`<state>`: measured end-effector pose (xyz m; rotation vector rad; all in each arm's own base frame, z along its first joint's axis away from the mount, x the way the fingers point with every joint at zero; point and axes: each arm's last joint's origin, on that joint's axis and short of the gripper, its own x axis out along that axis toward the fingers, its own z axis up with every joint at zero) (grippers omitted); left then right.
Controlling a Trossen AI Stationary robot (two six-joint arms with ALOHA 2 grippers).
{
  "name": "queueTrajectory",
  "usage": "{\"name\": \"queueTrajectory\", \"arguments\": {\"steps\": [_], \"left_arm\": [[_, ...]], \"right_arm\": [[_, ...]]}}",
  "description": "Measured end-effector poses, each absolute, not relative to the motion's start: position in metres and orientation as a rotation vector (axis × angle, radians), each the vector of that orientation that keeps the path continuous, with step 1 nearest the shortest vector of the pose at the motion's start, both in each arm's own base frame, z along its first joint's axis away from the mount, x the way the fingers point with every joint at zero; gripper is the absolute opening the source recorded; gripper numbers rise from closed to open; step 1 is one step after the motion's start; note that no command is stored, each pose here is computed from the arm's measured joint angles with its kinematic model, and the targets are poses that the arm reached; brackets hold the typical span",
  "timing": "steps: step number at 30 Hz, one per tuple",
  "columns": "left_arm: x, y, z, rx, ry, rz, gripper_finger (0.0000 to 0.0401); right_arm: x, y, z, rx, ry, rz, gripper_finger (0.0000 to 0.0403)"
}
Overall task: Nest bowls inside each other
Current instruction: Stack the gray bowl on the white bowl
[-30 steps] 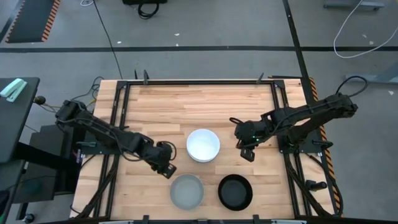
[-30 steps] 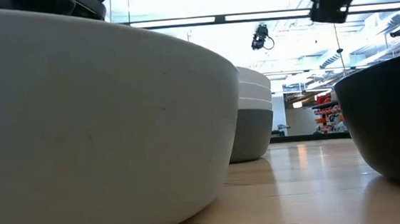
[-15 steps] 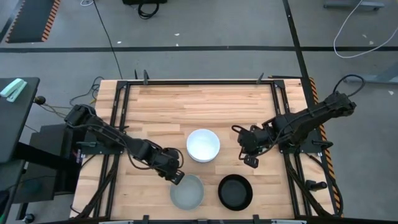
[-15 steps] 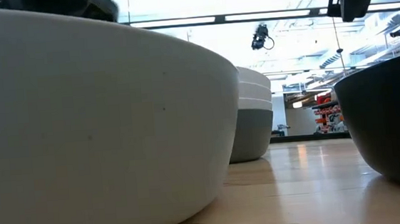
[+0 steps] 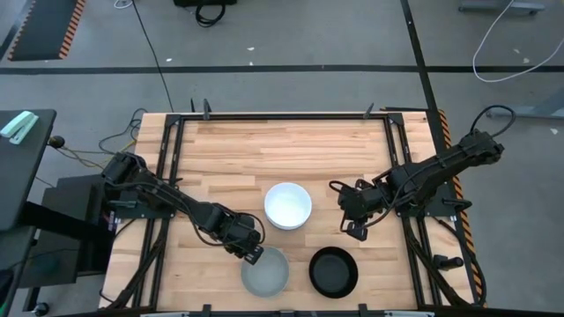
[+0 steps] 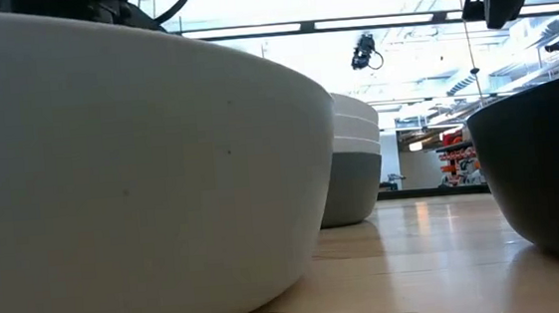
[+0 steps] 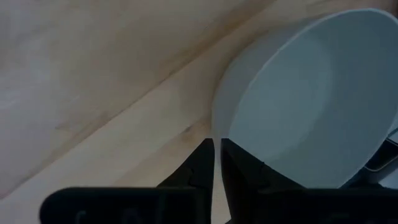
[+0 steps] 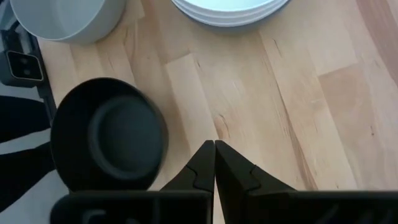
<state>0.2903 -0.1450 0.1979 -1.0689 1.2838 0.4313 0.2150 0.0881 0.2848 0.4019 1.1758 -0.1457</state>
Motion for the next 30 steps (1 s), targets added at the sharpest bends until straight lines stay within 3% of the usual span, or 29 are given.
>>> {"name": "queueTrajectory", "arguments": {"steps": [21, 30], "left_arm": [[0.302, -0.151, 0.197, -1.147, 1.205, 0.364, 0.0044], [0.299, -0.149, 0.192, -1.117, 1.244, 0.418, 0.0046]], "right_arm": [[0.212, 0.087, 0.275, 0.392, 1.206, -0.163, 0.0019], [0.212, 0.087, 0.271, 0.391, 1.209, -0.165, 0.0019]]}}
